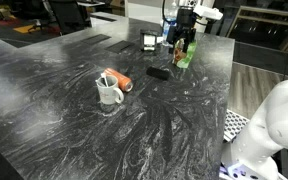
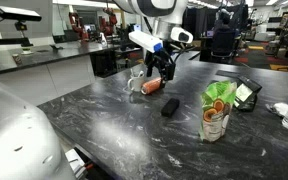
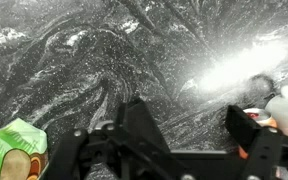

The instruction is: Put the orange can upright

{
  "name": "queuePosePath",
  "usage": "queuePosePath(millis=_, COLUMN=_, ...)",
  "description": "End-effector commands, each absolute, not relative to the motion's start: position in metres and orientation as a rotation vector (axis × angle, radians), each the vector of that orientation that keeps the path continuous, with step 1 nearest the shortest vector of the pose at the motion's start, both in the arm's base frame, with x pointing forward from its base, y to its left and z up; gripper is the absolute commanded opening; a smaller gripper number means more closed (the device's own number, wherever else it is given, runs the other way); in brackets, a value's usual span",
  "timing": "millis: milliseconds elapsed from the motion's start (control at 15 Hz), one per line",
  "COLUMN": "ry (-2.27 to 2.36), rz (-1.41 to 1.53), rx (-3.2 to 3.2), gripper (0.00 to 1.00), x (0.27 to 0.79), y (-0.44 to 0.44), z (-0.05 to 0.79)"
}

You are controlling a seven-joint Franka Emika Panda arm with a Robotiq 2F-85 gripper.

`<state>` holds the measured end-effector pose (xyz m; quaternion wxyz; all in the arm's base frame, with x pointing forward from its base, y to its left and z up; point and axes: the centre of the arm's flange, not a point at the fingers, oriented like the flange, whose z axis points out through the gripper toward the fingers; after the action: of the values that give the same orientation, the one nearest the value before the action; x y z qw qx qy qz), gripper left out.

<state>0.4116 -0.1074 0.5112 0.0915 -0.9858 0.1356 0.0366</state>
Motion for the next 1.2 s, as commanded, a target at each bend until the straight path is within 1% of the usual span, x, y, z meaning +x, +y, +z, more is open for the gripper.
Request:
queuePosePath(millis=0, ry=0.403, rz=0.109, rx=-2.929, gripper=1.0, x=0.412, y=-0.107, z=0.511)
queuePosePath(millis=400, ry=0.392, rz=0.122, rx=-2.941, gripper=1.0, x=0.415, y=-0.106, z=0.512)
queuePosePath(millis=933, ry=0.001, rz=0.227, rx=-3.043, gripper=1.0, x=0.474, y=-0.057, z=0.491)
queuePosePath(millis=1133, ry=-0.094, rz=0.205, rx=-3.07, gripper=1.0, x=0.494, y=-0.033, z=0.474)
